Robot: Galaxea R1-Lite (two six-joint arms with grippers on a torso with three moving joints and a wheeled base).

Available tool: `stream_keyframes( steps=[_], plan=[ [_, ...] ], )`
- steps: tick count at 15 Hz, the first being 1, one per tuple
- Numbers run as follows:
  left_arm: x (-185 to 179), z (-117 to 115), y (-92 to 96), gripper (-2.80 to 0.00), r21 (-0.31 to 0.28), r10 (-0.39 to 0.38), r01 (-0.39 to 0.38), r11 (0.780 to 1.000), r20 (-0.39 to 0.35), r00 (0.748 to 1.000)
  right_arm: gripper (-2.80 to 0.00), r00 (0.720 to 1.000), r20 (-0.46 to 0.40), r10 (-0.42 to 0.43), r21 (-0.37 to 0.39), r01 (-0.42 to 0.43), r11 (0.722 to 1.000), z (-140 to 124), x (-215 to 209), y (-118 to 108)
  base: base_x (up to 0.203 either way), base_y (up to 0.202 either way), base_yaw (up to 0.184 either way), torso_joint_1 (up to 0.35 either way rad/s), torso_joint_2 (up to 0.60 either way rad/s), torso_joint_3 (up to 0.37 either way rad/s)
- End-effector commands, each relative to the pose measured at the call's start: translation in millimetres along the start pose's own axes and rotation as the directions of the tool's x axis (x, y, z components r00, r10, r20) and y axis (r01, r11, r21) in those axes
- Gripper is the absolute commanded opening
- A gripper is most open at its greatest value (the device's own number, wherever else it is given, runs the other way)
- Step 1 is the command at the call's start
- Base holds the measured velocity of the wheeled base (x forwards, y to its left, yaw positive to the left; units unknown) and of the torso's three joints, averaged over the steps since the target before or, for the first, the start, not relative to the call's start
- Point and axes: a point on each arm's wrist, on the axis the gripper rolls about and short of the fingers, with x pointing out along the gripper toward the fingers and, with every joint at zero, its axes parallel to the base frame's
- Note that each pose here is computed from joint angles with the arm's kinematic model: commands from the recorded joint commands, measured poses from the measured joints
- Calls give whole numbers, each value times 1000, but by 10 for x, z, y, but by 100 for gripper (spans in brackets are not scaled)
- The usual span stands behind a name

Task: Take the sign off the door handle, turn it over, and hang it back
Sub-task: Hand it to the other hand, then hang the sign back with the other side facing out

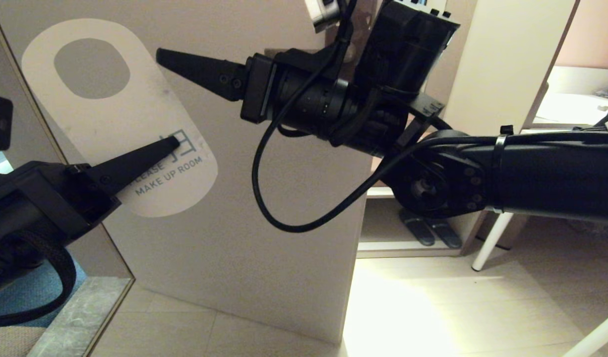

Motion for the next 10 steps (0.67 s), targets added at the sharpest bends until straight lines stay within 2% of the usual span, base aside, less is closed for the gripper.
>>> stream_keyframes(
  steps=[1,3,5,8,10],
  plan=[
    [-10,14,-15,-280,4,-7,7,1000,7,1000,0,995,57,-80,-46,83,995,157,-80,-24,0,0,0,0,0,0],
    [-30,40,-12,-280,16,3,-3,1000,18,1000,0,983,103,-155,-111,166,980,291,-164,-39,0,0,0,0,0,0],
    [-44,55,-17,-280,21,6,-6,1000,24,1000,0,963,135,-232,-186,255,949,378,-252,-9,0,0,0,0,0,0],
    [-58,67,-38,-280,29,0,-1,1000,29,1000,0,955,125,-270,-222,293,930,444,-427,140,0,0,0,0,0,0],
    [-78,77,-62,-280,35,-4,3,999,33,999,0,939,134,-318,-274,343,898,504,-561,231,0,0,0,0,0,0]
  ],
)
